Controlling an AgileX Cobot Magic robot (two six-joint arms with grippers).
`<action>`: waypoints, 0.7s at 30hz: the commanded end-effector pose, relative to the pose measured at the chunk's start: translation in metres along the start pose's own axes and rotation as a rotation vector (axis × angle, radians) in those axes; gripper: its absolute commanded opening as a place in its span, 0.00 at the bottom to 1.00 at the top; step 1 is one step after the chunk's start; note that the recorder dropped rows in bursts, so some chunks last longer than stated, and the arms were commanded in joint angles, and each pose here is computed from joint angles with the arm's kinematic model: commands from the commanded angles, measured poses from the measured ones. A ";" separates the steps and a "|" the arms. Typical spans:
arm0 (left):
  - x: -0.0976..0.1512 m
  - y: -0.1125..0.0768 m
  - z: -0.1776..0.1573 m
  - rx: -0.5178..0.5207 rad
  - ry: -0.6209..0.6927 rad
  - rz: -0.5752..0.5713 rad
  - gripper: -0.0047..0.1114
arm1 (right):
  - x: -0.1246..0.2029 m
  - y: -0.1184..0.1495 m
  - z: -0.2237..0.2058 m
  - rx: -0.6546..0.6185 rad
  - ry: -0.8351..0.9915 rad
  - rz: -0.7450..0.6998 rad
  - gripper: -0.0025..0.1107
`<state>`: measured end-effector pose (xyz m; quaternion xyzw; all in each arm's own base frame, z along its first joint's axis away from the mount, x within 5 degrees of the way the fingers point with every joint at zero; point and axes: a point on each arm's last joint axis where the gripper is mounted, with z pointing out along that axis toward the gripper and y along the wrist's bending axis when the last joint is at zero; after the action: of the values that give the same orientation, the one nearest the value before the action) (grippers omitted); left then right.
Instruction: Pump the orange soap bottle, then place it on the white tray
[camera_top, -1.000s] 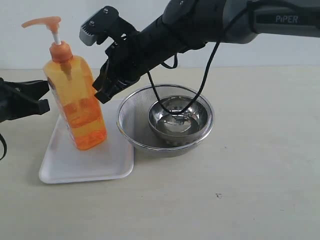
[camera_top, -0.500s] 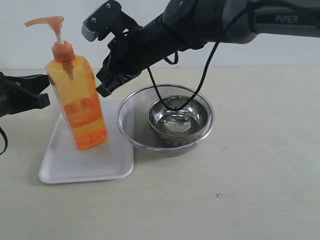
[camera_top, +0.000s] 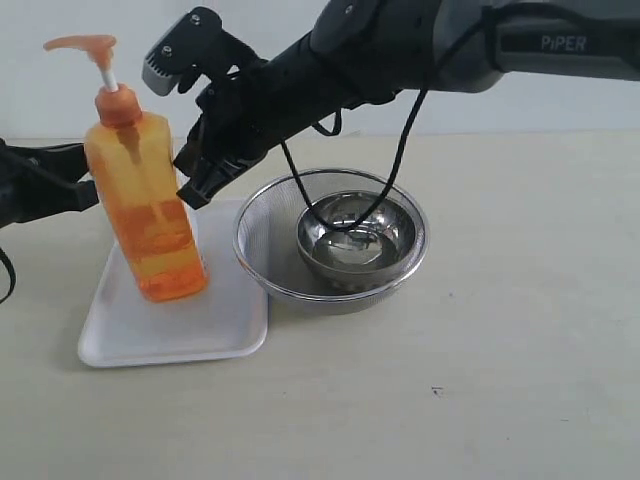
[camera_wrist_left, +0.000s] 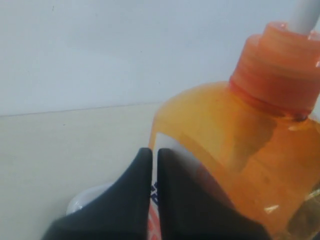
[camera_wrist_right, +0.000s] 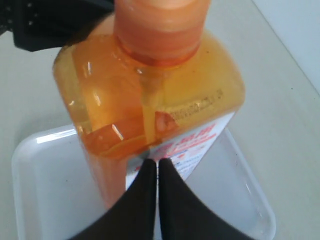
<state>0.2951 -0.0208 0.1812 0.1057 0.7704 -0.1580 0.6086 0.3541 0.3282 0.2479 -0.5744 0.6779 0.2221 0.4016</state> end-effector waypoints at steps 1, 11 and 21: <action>-0.002 -0.002 0.001 0.024 -0.008 0.011 0.08 | -0.007 0.007 0.001 -0.016 -0.015 -0.019 0.02; -0.002 -0.002 0.001 0.024 -0.008 -0.004 0.08 | -0.007 0.007 0.001 -0.022 -0.014 -0.019 0.02; -0.002 -0.002 0.001 0.025 -0.007 -0.003 0.08 | -0.007 0.007 0.001 -0.023 -0.014 -0.019 0.02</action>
<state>0.2954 -0.0205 0.1816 0.1004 0.7708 -0.1623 0.6079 0.3503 0.3317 0.2477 -0.5821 0.6720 0.2244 0.3991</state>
